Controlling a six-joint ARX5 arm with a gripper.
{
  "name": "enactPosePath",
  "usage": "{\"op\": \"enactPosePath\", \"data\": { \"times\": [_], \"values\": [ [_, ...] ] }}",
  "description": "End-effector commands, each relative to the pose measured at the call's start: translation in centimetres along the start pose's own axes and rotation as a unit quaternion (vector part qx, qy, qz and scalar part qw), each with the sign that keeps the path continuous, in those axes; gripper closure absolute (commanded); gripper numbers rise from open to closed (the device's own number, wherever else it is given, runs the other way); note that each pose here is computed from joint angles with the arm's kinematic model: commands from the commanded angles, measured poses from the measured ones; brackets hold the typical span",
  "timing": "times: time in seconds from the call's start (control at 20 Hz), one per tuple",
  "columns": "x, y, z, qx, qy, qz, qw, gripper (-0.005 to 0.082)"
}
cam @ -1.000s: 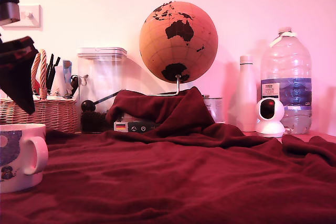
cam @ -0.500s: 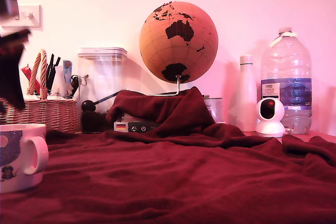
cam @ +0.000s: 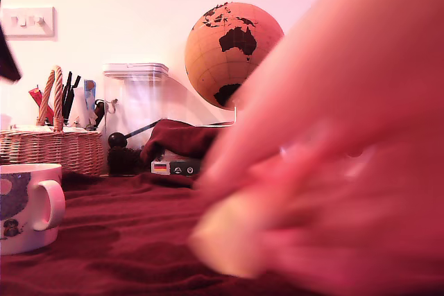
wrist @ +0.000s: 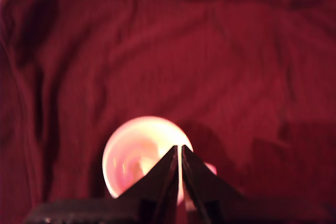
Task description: Pick up the coffee capsules on the table and drop them inside the coffee cup
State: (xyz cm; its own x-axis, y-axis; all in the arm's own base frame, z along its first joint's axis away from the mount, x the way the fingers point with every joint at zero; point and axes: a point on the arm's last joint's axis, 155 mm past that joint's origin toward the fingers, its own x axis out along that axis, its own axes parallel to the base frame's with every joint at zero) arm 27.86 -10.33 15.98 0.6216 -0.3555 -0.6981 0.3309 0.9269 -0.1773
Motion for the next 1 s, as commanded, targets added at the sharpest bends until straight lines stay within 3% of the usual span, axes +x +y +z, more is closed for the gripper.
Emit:
{"op": "enactPosePath", "data": {
  "times": [0.0, 0.4, 0.5, 0.7, 0.95],
  "values": [
    [0.1, -0.2, -0.4, -0.002, 0.007, -0.005, 1.0000, 0.0793],
    [1.4, -1.9, -3.3, 0.001, 0.043, -0.038, 0.9983, 0.0793],
    [2.0, -2.3, -4.5, -0.010, 0.053, -0.043, 0.9976, 0.0793],
    [2.3, -3.9, -5.3, 0.008, 0.043, -0.062, 0.9971, 0.0793],
    [0.6, -6.6, -4.0, 0.043, -0.001, -0.096, 0.9944, 0.0793]
  ]
}}
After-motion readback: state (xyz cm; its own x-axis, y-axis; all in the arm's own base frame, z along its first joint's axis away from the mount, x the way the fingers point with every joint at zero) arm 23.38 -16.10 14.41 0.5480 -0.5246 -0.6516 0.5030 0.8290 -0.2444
